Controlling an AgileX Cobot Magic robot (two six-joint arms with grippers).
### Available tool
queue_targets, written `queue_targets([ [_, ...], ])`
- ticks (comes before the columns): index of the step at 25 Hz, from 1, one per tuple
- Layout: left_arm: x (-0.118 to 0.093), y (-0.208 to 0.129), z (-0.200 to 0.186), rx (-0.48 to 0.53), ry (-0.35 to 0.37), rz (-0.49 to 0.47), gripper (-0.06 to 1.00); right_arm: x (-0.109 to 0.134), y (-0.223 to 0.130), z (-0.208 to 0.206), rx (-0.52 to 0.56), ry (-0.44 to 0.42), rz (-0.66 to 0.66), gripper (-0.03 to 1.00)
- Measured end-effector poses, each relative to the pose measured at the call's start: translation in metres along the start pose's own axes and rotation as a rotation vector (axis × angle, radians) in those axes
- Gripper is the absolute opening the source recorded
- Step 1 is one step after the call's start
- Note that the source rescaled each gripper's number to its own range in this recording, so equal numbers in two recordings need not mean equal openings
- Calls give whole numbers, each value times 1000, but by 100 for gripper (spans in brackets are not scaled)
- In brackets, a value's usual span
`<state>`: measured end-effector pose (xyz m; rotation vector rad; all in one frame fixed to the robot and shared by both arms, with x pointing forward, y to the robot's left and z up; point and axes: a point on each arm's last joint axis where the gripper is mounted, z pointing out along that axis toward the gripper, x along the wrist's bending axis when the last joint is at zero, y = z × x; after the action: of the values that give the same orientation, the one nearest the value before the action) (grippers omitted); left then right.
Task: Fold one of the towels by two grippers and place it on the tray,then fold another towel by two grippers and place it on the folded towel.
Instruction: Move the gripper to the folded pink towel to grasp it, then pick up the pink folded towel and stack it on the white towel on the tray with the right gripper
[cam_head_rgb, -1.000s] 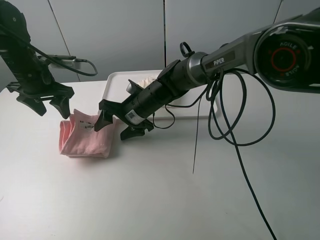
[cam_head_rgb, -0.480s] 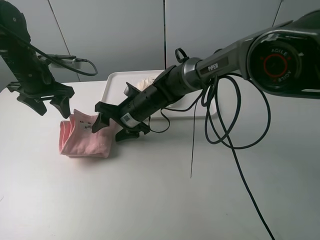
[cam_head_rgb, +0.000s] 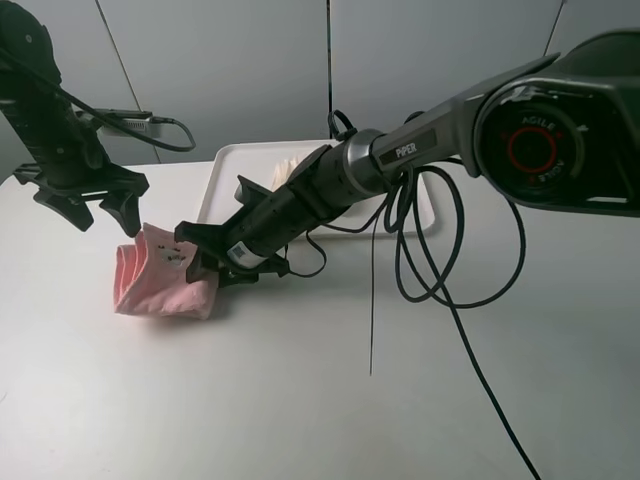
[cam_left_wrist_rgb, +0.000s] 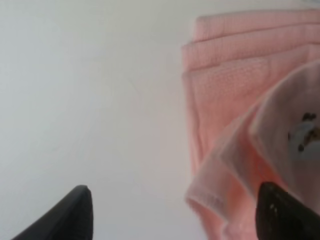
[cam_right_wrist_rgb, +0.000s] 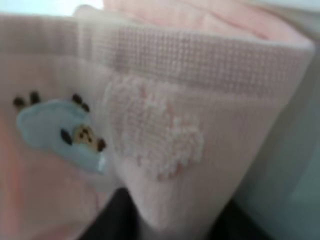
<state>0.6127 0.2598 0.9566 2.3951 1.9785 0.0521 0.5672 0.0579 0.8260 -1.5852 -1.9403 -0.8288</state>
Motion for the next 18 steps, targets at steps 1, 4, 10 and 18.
queue_targets([
  [1, 0, 0, 0, 0, 0, 0, 85, 0, 0, 0, -3, -3, -2, 19],
  [4, 0, 0, 0, 3, -5, 0, 85, 0, 1, 0, -8, 1, 7, 8],
  [10, -1, -1, 0, 5, -16, -5, 85, 1, 0, 0, -4, 9, 8, 8],
  [18, -9, -2, -1, 15, -101, 22, 85, 16, 5, -10, 28, 8, -177, 8],
])
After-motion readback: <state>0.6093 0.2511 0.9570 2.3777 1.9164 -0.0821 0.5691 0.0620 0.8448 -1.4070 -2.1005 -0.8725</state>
